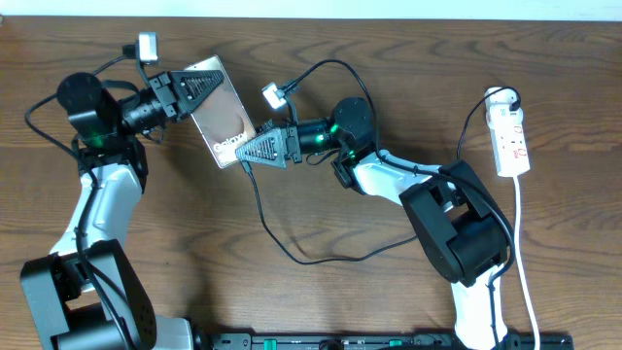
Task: Plug charger to phone and switch on socket
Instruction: 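Push the USB-C plug into the phone's bottom port with the right gripper, then open the right gripper and withdraw it to the right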
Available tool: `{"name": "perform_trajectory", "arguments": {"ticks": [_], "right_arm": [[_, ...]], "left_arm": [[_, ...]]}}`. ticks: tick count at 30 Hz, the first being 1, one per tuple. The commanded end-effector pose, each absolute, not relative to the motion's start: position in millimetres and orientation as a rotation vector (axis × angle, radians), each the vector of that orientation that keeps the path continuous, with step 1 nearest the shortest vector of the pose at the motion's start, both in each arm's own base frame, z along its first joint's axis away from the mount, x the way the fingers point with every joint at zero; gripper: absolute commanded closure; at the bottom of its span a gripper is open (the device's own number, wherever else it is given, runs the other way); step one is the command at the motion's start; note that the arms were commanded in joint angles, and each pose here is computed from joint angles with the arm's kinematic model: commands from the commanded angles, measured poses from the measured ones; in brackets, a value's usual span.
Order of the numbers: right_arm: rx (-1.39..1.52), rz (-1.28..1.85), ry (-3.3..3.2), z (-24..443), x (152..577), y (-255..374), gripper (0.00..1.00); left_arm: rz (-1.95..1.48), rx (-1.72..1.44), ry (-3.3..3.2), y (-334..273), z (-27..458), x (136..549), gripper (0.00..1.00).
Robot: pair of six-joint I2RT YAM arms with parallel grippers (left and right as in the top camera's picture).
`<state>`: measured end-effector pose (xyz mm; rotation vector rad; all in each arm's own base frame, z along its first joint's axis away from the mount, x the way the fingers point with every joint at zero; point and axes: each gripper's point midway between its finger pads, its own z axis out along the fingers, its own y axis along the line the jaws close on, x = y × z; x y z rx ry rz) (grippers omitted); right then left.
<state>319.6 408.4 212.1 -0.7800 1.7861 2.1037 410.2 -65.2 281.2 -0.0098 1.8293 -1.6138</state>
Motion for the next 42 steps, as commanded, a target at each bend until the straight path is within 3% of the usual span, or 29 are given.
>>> {"name": "perform_trajectory", "arguments": {"ticks": [1, 10, 17, 21, 23, 27, 35, 42], "right_arm": [[-0.781, 2.084, 1.756, 217.2, 324.2, 408.6, 0.01], [-0.71, 2.038, 1.768, 213.6, 344.4, 398.4, 0.01], [-0.413, 1.809, 2.032, 150.7, 410.2, 353.8, 0.01], [-0.286, 1.584, 2.241, 97.9, 427.1, 323.5, 0.01], [-0.273, 1.522, 2.278, 93.3, 428.8, 314.0, 0.01], [-0.23, 1.317, 2.334, 101.6, 435.3, 289.8, 0.01], [0.052, 0.557, 2.414, 155.3, 430.9, 188.6, 0.01], [0.089, 0.487, 2.342, 205.5, 410.8, 166.3, 0.01]], "left_arm": [[-1.577, 0.019, 1.804, -48.7, 294.1, 406.3, 0.92], [-1.583, 0.018, 1.818, -20.3, 291.8, 394.7, 0.93], [-1.587, -0.015, 1.825, -4.6, 289.7, 390.2, 0.92], [-1.587, -0.014, 1.824, -4.8, 289.7, 390.2, 0.93], [-1.586, -0.013, 1.824, -4.7, 289.7, 390.3, 0.92], [-1.585, -0.012, 1.824, -4.7, 289.0, 390.5, 0.93], [-1.606, -0.07, 1.841, -4.5, 263.9, 391.3, 0.93], [-1.624, -0.286, 1.888, -9.0, 203.1, 398.2, 0.93]]}}
